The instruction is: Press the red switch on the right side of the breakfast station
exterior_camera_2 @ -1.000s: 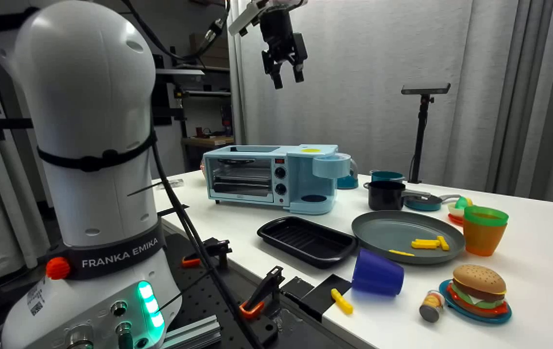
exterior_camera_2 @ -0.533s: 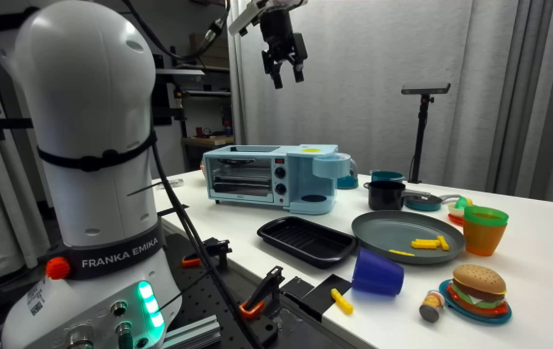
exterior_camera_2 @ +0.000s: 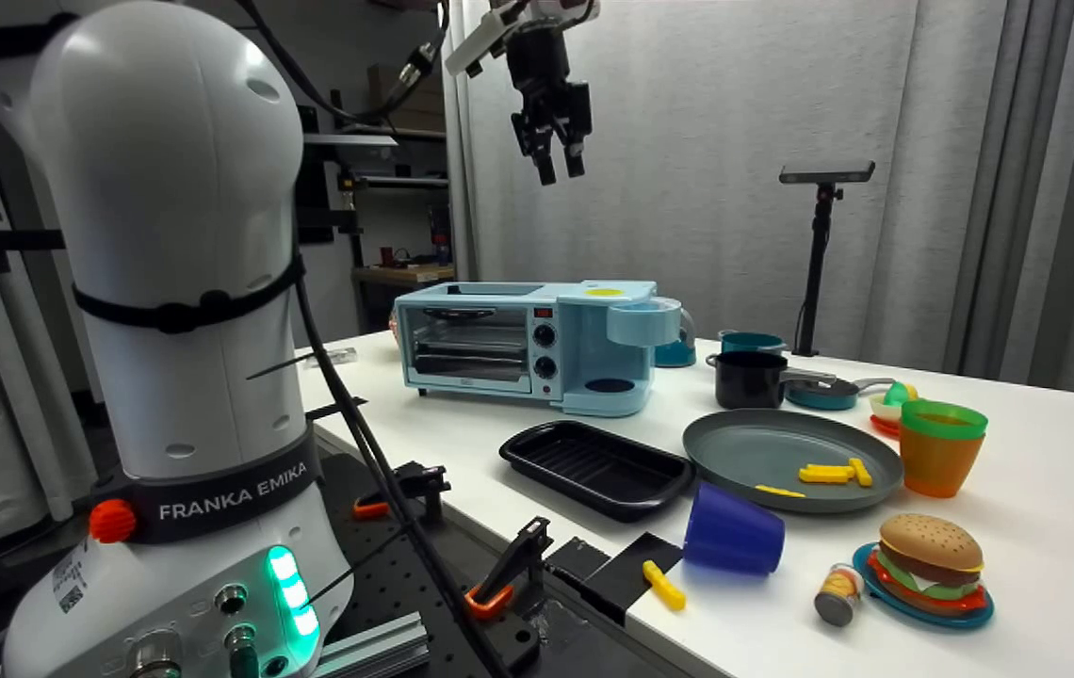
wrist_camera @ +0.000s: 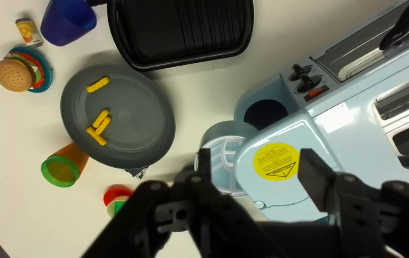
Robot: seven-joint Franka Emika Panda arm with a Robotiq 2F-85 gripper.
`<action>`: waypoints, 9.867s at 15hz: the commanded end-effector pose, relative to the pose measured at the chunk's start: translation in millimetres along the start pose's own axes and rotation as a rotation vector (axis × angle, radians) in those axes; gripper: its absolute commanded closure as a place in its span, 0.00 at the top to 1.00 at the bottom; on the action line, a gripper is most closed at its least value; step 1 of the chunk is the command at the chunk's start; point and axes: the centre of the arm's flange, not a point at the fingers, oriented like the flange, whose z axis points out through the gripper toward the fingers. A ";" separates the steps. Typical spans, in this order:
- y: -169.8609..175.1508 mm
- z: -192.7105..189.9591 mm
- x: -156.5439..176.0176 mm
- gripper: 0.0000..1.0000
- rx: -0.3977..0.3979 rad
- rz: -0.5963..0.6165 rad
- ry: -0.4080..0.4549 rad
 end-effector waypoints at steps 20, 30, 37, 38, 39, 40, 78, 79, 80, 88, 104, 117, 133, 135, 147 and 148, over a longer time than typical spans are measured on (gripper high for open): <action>17.2 121.7 20.1 0.00 -0.152 -0.042 -0.149; -22.1 135.6 -3.9 0.00 -0.039 -0.051 -0.221; -48.8 136.9 -13.2 0.00 0.130 -0.028 -0.251; -51.6 139.2 -14.8 0.00 0.145 -0.036 -0.253; -54.7 142.9 -16.7 0.00 0.155 -0.051 -0.248; -57.9 146.2 -18.5 0.00 0.167 -0.066 -0.244; -74.9 202.3 1.9 0.00 0.187 -0.339 -0.041; -74.7 202.4 2.1 0.00 0.187 -0.338 -0.040; -74.7 202.6 2.5 0.00 0.187 -0.338 -0.039; -74.7 195.5 5.7 0.00 0.144 -0.343 0.042; -59.1 190.7 -2.1 0.00 0.128 -0.315 -0.078; -18.2 129.6 -8.9 0.00 0.046 -0.176 -0.360; 18.4 46.7 -12.5 0.26 0.056 -0.074 -0.244; 20.0 47.8 -17.5 0.34 0.052 -0.071 -0.247; 44.9 44.2 -47.2 1.00 0.005 -0.057 -0.291; 47.7 42.7 -48.9 1.00 0.003 -0.054 -0.299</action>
